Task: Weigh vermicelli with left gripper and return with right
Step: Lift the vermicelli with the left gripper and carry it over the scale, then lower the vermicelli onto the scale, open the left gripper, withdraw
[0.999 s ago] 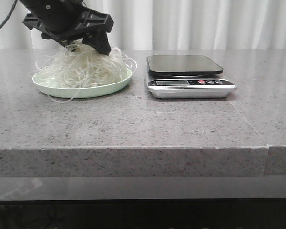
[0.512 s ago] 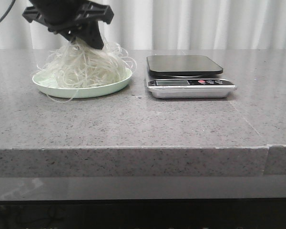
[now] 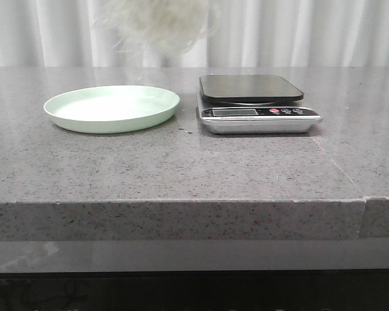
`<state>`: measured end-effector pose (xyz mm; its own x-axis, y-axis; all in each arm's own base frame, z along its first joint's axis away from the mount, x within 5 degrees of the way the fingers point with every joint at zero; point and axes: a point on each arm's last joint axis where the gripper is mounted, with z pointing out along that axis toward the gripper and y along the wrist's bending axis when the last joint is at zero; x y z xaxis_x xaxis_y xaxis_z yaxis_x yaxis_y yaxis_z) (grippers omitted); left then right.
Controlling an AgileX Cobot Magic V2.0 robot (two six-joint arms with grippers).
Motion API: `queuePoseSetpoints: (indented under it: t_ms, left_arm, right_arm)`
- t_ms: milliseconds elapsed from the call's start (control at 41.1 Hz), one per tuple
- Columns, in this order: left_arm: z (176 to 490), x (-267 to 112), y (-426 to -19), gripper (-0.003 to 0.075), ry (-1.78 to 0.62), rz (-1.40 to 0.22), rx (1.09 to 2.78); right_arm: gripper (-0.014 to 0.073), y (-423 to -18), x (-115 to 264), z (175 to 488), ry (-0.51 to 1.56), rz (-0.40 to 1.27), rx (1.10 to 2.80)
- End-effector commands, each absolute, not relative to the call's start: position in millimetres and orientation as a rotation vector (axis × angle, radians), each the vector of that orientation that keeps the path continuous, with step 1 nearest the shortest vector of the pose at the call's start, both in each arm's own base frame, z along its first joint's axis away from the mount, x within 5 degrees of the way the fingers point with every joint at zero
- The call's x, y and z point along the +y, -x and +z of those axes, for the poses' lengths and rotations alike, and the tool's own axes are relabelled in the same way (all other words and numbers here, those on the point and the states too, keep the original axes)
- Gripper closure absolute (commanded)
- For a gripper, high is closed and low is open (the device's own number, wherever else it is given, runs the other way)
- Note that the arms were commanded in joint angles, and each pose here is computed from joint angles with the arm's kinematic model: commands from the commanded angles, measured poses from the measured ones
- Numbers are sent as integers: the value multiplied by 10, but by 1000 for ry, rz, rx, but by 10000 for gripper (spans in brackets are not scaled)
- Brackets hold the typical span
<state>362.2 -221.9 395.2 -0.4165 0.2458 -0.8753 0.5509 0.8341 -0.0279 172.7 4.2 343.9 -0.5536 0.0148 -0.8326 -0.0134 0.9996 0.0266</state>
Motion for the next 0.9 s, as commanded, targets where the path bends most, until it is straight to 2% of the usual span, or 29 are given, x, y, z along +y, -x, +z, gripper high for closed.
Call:
queuePoseSetpoints:
  t_ms: [0, 219, 560, 658, 779, 828, 877]
  left_arm:
    - [4471, -2301, -3432, 578, -560, -452, 1762]
    - [4384, -2694, -3433, 570, -616, -507, 1720]
    - [3783, -3114, -3710, 568, -661, -511, 1770]
    - [3681, -3151, -3733, 500, -676, -506, 1801]
    - [3669, -3154, -3738, 314, -676, -506, 1803]
    - [3695, -3151, -3732, 259, -673, -510, 1799]
    - [3742, -3139, -3715, 240, -677, -510, 1803]
  right_arm:
    - [90, -1752, 33, 3589, 9, 22, 2061]
    - [90, -1752, 33, 3589, 9, 22, 2062]
    - [90, -1751, 33, 3588, 9, 22, 2063]
    - [90, -1751, 33, 3588, 9, 22, 2063]
    - [90, -1751, 33, 3588, 9, 22, 2063]
    - [90, -1751, 33, 3588, 9, 22, 2063]
    - [90, -1751, 33, 3588, 9, 22, 2063]
